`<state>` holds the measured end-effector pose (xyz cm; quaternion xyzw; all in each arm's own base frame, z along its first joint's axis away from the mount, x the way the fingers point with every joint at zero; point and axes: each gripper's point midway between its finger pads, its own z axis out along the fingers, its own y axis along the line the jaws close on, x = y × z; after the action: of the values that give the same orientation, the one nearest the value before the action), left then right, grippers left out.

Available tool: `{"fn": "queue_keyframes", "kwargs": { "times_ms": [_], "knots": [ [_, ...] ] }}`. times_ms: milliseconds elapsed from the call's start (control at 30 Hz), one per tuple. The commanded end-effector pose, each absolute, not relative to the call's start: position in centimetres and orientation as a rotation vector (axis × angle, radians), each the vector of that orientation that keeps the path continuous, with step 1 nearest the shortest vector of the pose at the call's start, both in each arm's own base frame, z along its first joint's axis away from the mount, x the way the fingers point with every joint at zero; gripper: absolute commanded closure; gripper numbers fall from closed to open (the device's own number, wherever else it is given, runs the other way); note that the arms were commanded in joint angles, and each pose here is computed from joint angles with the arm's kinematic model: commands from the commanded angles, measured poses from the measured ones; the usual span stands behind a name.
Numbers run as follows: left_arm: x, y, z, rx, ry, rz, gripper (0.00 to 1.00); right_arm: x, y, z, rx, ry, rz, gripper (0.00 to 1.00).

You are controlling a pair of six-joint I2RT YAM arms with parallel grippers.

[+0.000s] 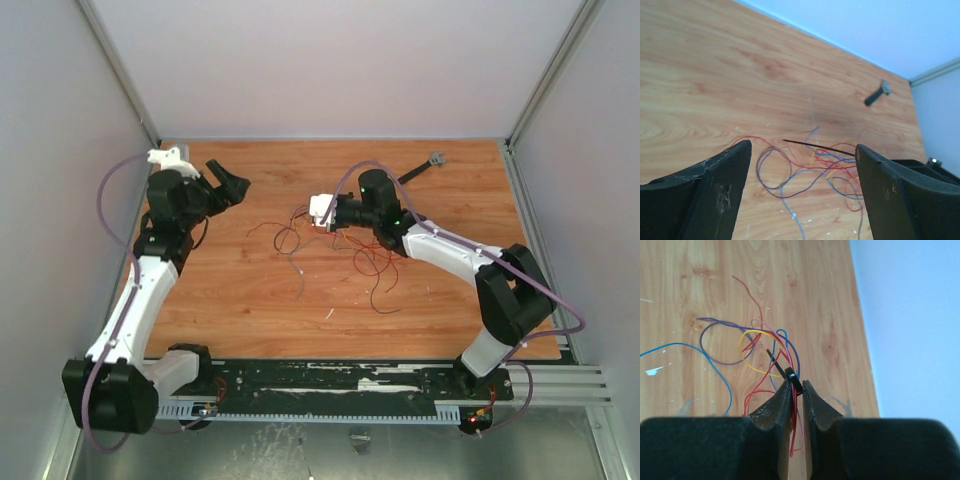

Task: Zip-tie the wires
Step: Tie the cable at the center of the board.

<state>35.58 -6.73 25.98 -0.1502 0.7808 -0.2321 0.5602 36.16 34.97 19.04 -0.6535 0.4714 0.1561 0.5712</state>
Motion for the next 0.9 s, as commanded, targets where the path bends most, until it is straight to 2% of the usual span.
{"fn": "queue_keyframes", "kwargs": {
  "times_ms": [0, 300, 700, 867],
  "knots": [
    [36.7, -9.8, 28.3, -0.188, 1.857, -0.705, 0.11, 36.1, 35.2, 22.2, -1.514, 0.990, 0.229, 0.88],
    [38.8, -14.2, 27.1, -0.083, 1.974, -1.001, 0.16, 35.4, 35.5, 21.7, -1.558, 0.956, 0.130, 0.89],
    [39.3, -21.5, 24.8, 0.060, 2.072, -1.202, 0.18, 34.6, 36.1, 21.5, -1.578, 0.936, 0.110, 0.89],
    [39.2, -23.8, 24.4, 0.098, 2.086, -1.251, 0.22, 34.4, 36.2, 21.4, -1.585, 0.931, 0.105, 0.89]
  ]
}}
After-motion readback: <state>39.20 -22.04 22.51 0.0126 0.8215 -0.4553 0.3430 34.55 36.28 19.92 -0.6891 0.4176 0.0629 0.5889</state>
